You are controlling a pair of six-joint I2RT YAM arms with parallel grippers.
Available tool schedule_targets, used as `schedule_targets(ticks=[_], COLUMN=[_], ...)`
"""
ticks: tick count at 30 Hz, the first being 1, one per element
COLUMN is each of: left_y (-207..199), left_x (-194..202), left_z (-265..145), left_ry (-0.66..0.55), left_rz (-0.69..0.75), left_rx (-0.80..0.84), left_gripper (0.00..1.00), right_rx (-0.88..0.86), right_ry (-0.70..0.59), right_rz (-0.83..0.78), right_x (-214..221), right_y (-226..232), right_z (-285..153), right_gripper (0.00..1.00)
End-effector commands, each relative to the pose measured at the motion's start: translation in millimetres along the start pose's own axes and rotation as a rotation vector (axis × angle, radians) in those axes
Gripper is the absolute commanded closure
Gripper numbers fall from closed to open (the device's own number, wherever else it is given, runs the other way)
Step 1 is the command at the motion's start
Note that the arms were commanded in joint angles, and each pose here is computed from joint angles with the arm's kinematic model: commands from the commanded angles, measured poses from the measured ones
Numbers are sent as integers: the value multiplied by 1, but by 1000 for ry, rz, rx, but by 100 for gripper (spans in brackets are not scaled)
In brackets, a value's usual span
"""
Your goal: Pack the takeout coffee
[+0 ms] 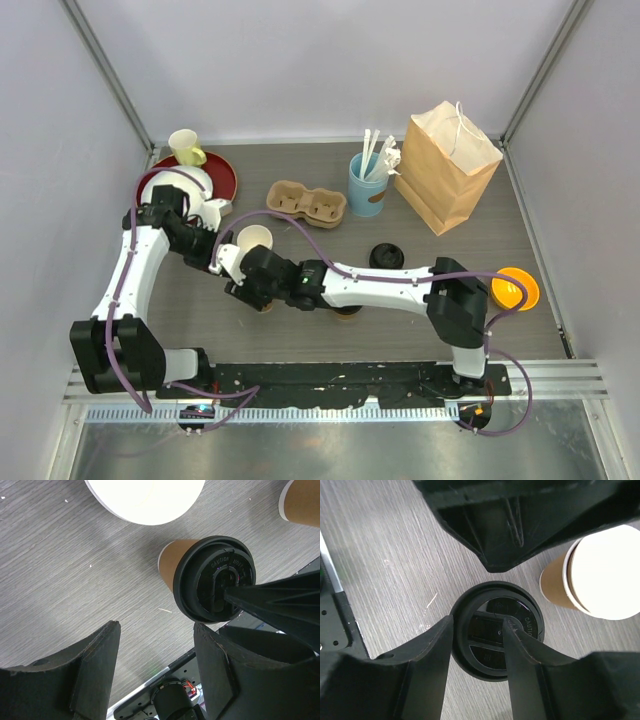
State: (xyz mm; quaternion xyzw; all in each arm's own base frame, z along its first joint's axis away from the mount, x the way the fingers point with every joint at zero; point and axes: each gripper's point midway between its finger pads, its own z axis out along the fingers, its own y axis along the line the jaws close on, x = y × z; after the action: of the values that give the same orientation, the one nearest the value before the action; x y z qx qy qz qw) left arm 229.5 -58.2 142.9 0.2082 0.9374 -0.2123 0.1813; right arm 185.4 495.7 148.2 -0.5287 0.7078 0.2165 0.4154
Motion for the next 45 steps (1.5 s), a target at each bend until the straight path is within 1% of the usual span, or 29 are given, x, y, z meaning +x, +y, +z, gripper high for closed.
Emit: schedule_targets(ticks=[1, 3, 6, 9, 10, 12, 15, 18, 21, 25, 27, 28, 30, 32, 33, 35, 36, 38, 45], left_y=[1, 0, 1, 0, 0, 0, 0, 0, -1, -1, -2, -2, -2, -1, -1, -1, -1, -1, 5], left_x=[-6, -5, -5, -5, -4, -4, -4, -5, -6, -6, -5, -6, -4, -5, -5, -6, -6, -6, -4], left_z=[-3, -3, -3, -2, -3, -2, -2, -3, -3, -3, -3, -3, -3, -4, -4, -4, -4, -4, -3], left_ry=[-30, -29, -29, -27, -25, -22, -19, -23, -25, -22, -20, -21, -17, -18, -19, -20, -20, -20, -10], left_rz=[22, 23, 25, 28, 30, 30, 32, 33, 33, 37, 38, 40, 41, 42, 44, 44, 43, 45, 39], left_rx=[-15, -11, -12, -7, -6, -5, -4, 1, 5, 5, 7, 7, 8, 5, 5, 4, 4, 4, -17], left_gripper=[36, 36, 36, 36, 36, 36, 36, 36, 36, 36, 36, 36, 36, 36, 36, 36, 36, 36, 36], right_rx=[47, 41, 42, 33, 28, 24, 20, 10, -6, -28, -59, -115, -116, -129, -137, -171, -173, -183, -201], right_ry=[24, 27, 29, 39, 43, 43, 31, 27, 12, 6, -7, -7, -15, -3, -12, 26, 26, 77, 129], right_rz=[26, 22, 11, 6, 5, 5, 7, 9, 14, 11, 36, 55, 91, 92, 84, 82, 82, 79, 79], right_x=[-6, -5, -5, -2, -1, -2, -8, -13, -19, -22, -27, -27, -34, -34, -40, -33, -37, -24, -10], right_y=[-7, -6, -6, -4, -3, -3, -3, -2, 0, 1, 0, 6, -8, -12, -12, -5, -6, -3, 1], right_z=[5, 6, 9, 11, 12, 9, 4, 1, -2, -2, -2, -1, -2, -2, -3, 0, 1, 4, 5], right_gripper=[52, 53, 58, 67, 73, 80, 85, 94, 98, 98, 99, 99, 99, 99, 99, 99, 99, 99, 99])
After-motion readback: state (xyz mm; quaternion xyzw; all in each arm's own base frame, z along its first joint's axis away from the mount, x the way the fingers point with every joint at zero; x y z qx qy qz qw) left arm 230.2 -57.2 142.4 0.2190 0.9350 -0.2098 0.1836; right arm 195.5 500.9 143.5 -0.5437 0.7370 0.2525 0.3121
